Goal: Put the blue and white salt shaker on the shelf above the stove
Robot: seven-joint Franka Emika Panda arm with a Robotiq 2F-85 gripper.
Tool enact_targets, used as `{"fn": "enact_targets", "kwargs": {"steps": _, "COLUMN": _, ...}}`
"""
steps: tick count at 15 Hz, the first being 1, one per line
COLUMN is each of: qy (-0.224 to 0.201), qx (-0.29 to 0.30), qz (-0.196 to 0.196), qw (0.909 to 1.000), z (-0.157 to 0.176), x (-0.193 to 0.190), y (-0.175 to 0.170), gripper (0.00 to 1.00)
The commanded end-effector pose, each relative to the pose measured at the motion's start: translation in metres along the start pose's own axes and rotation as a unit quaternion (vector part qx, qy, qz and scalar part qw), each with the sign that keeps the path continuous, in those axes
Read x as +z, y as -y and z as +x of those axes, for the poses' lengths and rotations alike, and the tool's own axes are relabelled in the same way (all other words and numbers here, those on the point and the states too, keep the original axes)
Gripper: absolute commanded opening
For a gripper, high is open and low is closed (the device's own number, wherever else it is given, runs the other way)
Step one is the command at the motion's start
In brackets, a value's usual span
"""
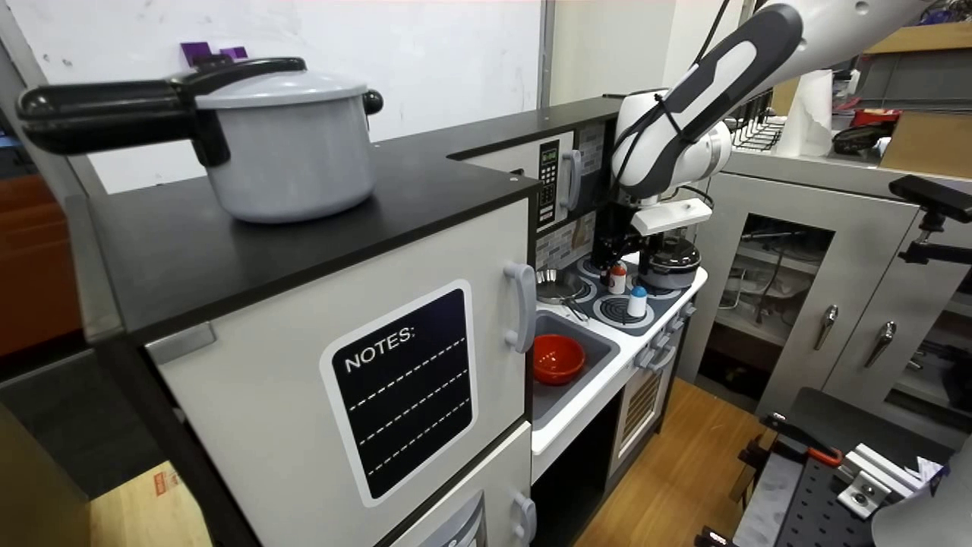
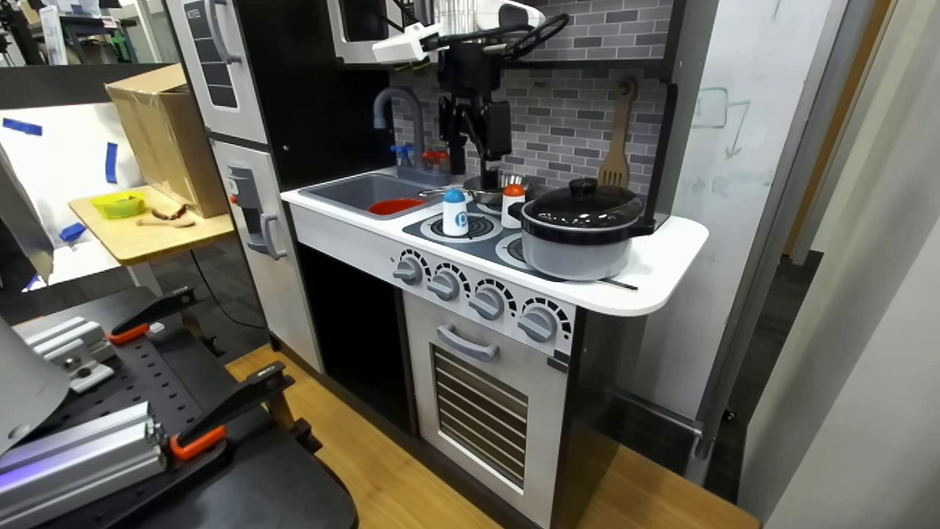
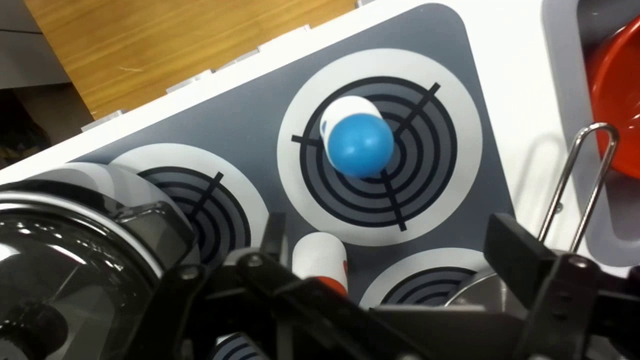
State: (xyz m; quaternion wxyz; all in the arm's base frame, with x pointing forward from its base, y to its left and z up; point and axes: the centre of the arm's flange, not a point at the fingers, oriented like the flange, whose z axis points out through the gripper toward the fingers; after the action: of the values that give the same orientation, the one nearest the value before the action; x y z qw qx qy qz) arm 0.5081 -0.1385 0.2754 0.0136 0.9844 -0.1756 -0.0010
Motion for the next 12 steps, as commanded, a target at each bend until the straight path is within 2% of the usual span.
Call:
{"fn": "enact_targets", "kwargs": {"steps": 1, "qy": 0.003, "qx": -0.001, "qz": -0.001, "qw": 1.0, "z": 0.005, "x": 0.0, "y": -0.006, "gripper": 1.0}}
{"fn": "enact_targets", "kwargs": {"steps": 6, "qy": 0.005, "qx": 0.01, "qz": 0.002, "qw": 0.9999, "z": -0.008, "x": -0.007, "y": -0.013, "gripper": 1.0}}
{"fn": "enact_targets", "kwargs": {"steps": 12, "qy": 0.016, "qx": -0.001, "qz": 0.005, "qw": 0.9999, "z": -0.026, "x": -0.004, "y": 0.0, "gripper": 1.0}}
